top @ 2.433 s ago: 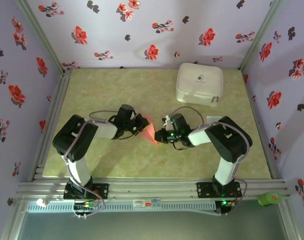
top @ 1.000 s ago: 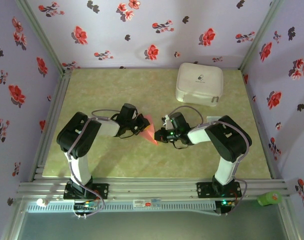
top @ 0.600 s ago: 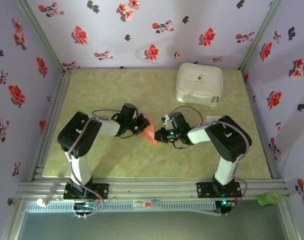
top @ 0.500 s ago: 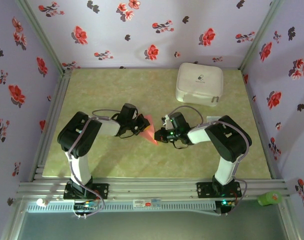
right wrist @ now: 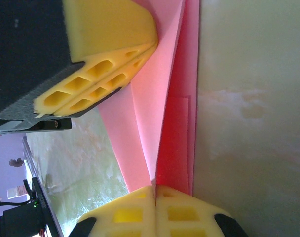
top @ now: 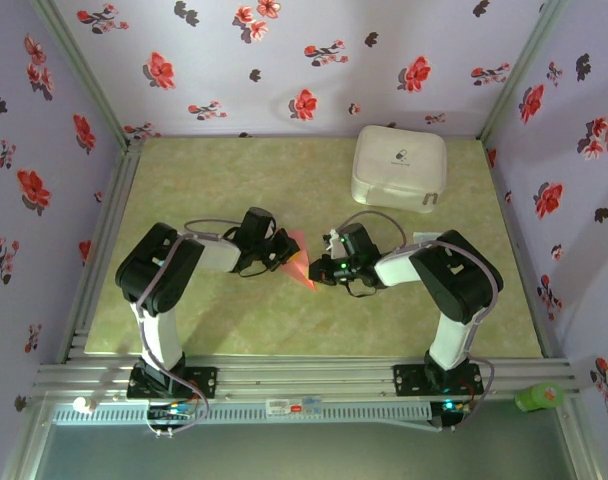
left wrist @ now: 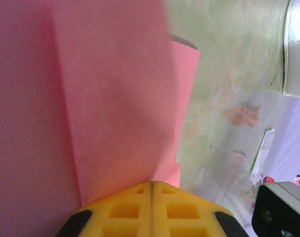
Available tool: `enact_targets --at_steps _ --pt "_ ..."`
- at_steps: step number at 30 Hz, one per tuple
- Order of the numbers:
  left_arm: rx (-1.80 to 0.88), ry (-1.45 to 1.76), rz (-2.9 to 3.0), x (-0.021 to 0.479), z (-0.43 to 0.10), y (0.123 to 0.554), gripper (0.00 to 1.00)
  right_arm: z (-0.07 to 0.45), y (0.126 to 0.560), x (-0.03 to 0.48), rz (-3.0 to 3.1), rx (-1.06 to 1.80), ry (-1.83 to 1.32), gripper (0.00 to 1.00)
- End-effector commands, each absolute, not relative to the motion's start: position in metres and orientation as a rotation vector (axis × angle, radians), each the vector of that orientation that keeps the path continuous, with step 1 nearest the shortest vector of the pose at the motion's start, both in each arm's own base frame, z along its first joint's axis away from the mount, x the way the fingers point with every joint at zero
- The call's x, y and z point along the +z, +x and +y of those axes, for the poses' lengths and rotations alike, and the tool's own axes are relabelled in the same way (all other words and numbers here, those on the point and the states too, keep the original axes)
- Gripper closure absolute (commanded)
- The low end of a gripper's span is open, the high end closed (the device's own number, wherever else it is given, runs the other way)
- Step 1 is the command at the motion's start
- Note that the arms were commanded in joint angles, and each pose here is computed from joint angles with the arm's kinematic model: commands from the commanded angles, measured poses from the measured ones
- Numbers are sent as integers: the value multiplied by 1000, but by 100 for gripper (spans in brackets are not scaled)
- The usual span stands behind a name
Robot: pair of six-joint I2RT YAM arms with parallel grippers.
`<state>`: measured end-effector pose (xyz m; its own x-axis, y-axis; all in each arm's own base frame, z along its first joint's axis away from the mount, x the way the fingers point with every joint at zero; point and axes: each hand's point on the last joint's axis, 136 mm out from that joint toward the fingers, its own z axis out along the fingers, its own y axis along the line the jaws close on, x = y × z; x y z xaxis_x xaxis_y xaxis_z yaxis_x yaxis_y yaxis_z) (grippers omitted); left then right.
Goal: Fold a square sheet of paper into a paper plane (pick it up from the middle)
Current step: Fourth fold the wing at the center of the table.
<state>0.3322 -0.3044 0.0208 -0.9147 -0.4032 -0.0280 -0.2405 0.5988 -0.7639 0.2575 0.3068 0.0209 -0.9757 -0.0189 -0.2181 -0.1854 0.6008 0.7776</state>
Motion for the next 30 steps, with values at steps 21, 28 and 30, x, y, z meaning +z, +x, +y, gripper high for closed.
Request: enact_targets --at_steps 21,28,30 --pt "-1113 -507 2726 -6 -297 319 94 297 237 7 2785 1311 -115 87" --pt "-1113 -506 2724 -6 -297 319 94 291 230 9 2817 1287 -126 86" --pt "-1112 -507 2724 -6 -297 318 94 289 228 9 2824 1274 -131 88"
